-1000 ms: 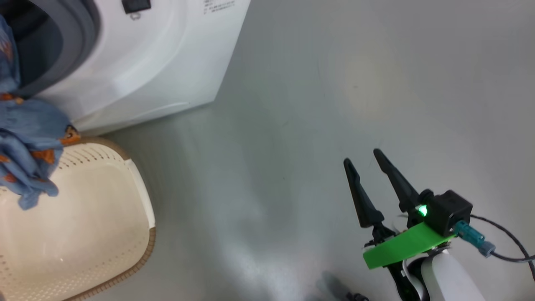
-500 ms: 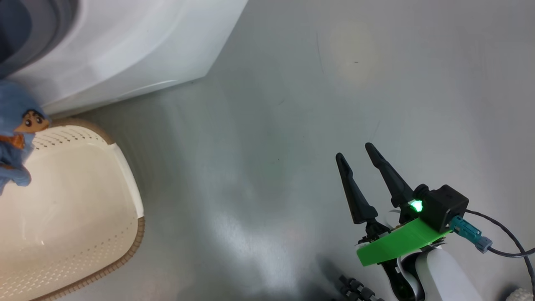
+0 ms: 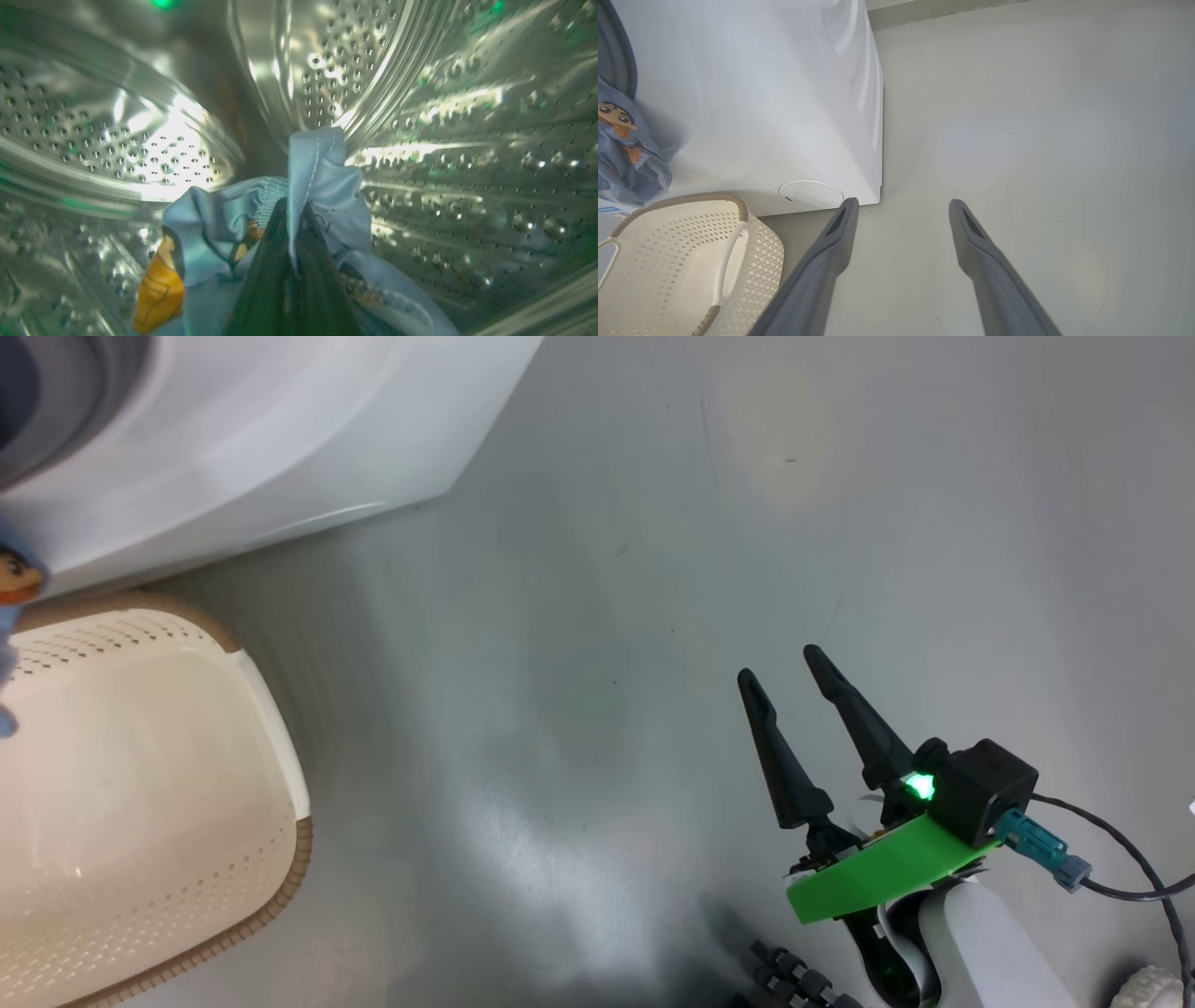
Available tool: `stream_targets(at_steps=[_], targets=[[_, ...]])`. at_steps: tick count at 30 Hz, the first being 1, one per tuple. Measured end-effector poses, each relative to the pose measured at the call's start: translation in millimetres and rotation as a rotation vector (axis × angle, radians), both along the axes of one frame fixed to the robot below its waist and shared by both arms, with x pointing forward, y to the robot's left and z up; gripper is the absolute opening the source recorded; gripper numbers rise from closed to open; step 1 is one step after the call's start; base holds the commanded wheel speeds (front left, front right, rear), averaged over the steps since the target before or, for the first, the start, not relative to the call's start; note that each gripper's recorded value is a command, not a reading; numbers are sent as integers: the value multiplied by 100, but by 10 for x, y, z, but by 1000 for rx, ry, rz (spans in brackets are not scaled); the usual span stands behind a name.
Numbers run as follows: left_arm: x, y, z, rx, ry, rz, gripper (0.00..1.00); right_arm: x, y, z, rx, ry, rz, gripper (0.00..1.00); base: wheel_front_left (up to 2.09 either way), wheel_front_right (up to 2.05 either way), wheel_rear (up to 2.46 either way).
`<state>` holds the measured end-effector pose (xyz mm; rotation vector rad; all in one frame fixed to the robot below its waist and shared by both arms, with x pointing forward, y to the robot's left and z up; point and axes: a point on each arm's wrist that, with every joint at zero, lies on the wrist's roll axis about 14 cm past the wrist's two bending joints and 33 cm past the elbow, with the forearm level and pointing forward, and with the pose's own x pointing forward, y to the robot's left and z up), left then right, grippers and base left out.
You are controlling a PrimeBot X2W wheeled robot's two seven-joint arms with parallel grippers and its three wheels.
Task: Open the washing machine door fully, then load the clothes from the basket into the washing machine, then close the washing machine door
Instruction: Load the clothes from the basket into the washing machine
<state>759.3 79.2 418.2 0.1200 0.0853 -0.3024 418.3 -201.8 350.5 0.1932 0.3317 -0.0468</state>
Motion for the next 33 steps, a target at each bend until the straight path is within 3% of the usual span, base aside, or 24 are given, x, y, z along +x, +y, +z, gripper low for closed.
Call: stream_targets(at_steps=[5,11,12,13,33], targets=[[19,-102,201,15,-134,-41,0,-6,7,-21,1,6,2,100,0,0,0],[17,-147,238,20,-168,-59,0,-10,14,-50,2,14,3,100,0,0,0],[16,-134,217,12,-161,-53,29,-11,15,-54,3,15,4,100,0,0,0],[13,-118,183,8,-150,-46,100,-13,16,-58,3,16,4,100,0,0,0],[-169,63,75,-64,-16,51,100,140,99,69,24,-39,26,100,0,0,0]])
